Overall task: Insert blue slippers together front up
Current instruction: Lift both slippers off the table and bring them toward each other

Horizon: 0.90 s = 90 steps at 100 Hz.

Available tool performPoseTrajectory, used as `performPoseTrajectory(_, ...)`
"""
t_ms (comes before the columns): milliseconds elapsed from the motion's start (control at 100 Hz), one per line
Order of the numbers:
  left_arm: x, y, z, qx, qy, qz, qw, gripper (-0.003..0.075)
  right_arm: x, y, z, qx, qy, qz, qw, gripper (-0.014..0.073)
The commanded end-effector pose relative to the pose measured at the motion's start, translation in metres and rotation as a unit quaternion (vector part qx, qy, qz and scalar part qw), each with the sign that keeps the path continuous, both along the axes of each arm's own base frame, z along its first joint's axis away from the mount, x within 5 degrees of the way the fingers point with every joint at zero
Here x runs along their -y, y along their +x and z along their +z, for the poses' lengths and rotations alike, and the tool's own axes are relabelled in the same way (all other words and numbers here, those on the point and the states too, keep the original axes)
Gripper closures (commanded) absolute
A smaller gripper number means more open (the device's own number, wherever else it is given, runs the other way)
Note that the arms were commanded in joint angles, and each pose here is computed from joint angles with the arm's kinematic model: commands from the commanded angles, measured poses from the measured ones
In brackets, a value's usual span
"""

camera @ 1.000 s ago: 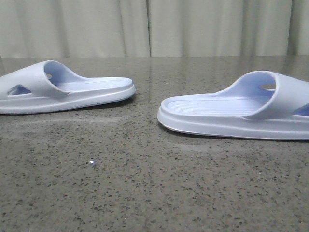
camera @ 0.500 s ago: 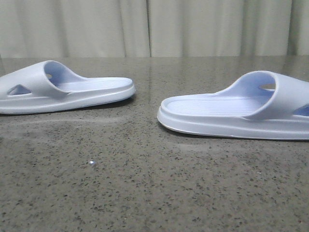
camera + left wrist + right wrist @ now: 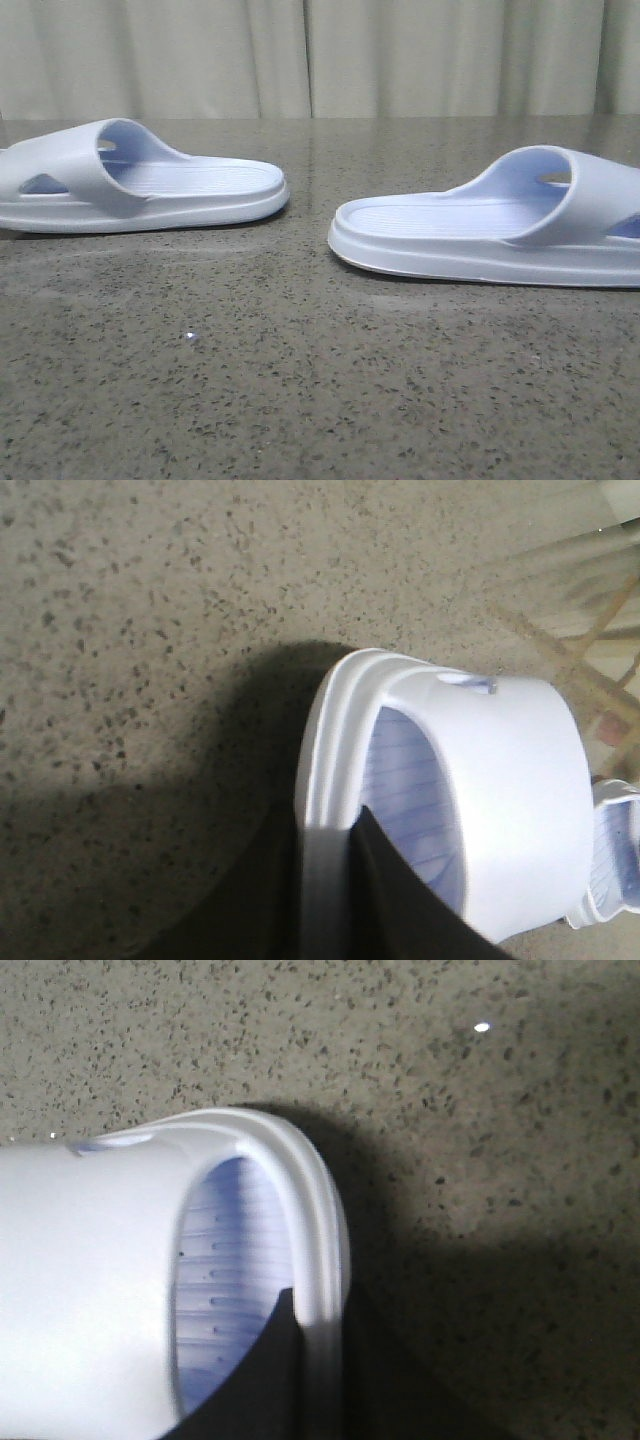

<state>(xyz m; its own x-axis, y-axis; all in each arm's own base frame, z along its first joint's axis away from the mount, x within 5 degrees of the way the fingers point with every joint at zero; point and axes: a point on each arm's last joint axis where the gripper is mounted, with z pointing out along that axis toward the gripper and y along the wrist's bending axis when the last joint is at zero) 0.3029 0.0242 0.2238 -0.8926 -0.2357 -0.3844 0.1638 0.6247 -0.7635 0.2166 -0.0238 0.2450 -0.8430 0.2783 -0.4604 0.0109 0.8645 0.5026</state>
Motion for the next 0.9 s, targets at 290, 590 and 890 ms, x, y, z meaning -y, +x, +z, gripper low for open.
performPoseTrajectory(290, 0.009, -0.016, 0.075, 0.124, -0.009, -0.017, 0.992, 0.0705, 0.003, 0.012, 0.069, 0.135, -0.010, -0.019, 0.991, 0.0697)
performPoseTrajectory(590, 0.013, -0.020, 0.086, 0.138, -0.050, -0.024, 0.989, 0.0705, -0.007, 0.010, 0.108, 0.204, 0.032, -0.004, 0.978, 0.0697)
performPoseTrajectory(890, 0.014, -0.019, 0.087, 0.140, -0.054, -0.022, 0.988, 0.0705, -0.016, 0.008, 0.124, 0.254, 0.098, 0.021, 0.962, 0.0697)
